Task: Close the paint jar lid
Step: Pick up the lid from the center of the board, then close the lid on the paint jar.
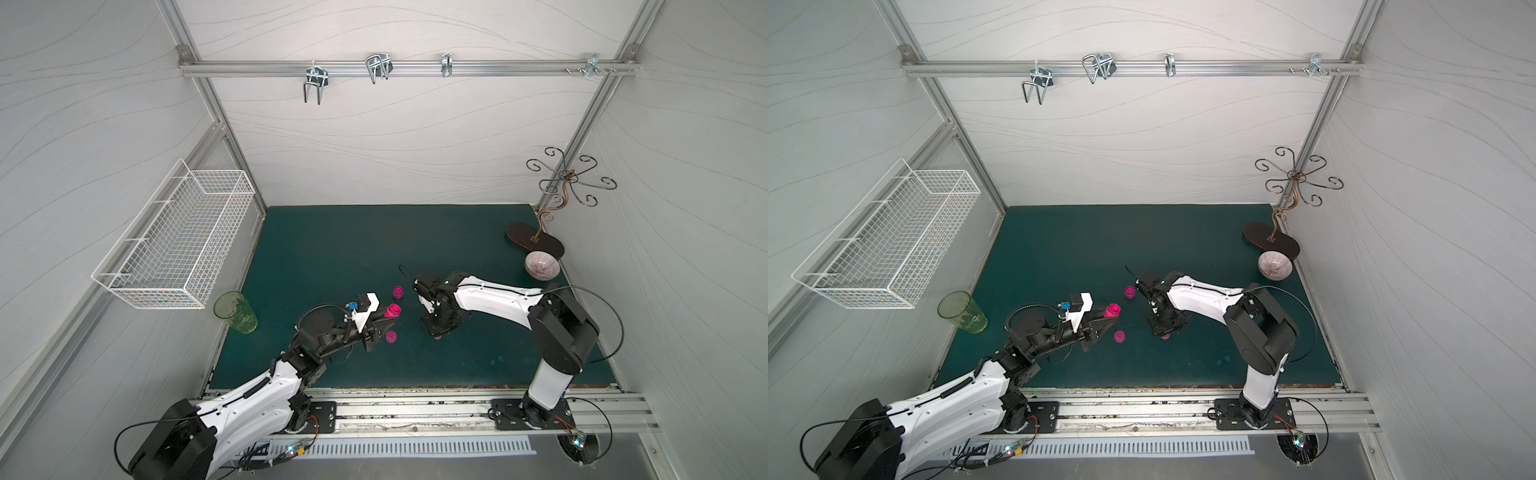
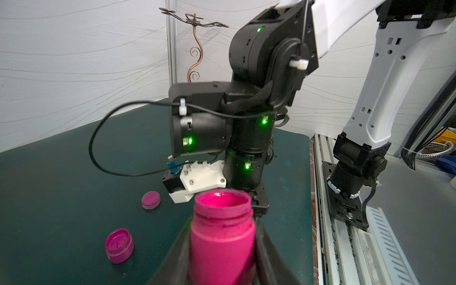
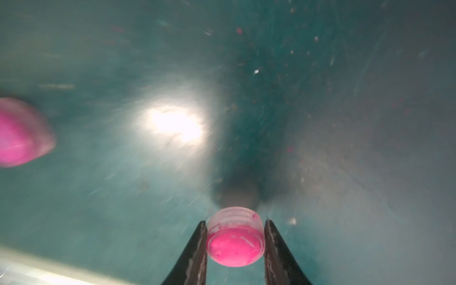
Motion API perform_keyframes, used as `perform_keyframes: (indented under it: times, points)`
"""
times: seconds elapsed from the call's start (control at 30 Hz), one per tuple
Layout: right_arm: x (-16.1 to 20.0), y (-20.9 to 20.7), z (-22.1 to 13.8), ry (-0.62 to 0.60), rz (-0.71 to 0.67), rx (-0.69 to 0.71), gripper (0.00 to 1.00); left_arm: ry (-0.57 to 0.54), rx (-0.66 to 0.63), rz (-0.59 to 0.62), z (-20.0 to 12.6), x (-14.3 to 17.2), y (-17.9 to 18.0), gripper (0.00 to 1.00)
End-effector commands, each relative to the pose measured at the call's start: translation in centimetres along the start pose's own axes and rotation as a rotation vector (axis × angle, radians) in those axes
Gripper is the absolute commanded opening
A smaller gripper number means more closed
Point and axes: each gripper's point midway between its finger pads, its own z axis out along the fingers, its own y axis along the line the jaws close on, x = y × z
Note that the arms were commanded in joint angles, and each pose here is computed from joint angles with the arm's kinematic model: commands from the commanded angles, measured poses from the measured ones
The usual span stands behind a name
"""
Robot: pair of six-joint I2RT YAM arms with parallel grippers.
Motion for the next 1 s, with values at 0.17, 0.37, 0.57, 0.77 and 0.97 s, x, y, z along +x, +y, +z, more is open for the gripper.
perform_keyframes:
  times: [0.17,0.37,0.57,0.77,0.97]
  points:
    - [-0.8,0.8,-7.2,-0.103,0.033,-0.228,0.28,-0.073,-0.016,0.066,-0.2,-1.8,0.1,0.00]
    - [-1.6,3.1,-13.7,-0.251,-0.032,-0.422,0.27,-0.072,0.001,0.065,0.1,-1.8,-0.2,0.00]
    - [-1.6,5.7,-18.1,-0.309,-0.108,-0.540,0.27,-0.062,0.021,0.076,0.3,-1.6,-0.6,0.00]
    - [-1.2,8.9,-20.1,-0.295,-0.209,-0.617,0.27,-0.068,0.026,0.096,0.2,-1.6,-0.9,0.00]
    - [-1.4,11.1,-19.6,-0.254,-0.274,-0.635,0.27,-0.071,0.027,0.102,0.3,-1.4,-1.0,0.00]
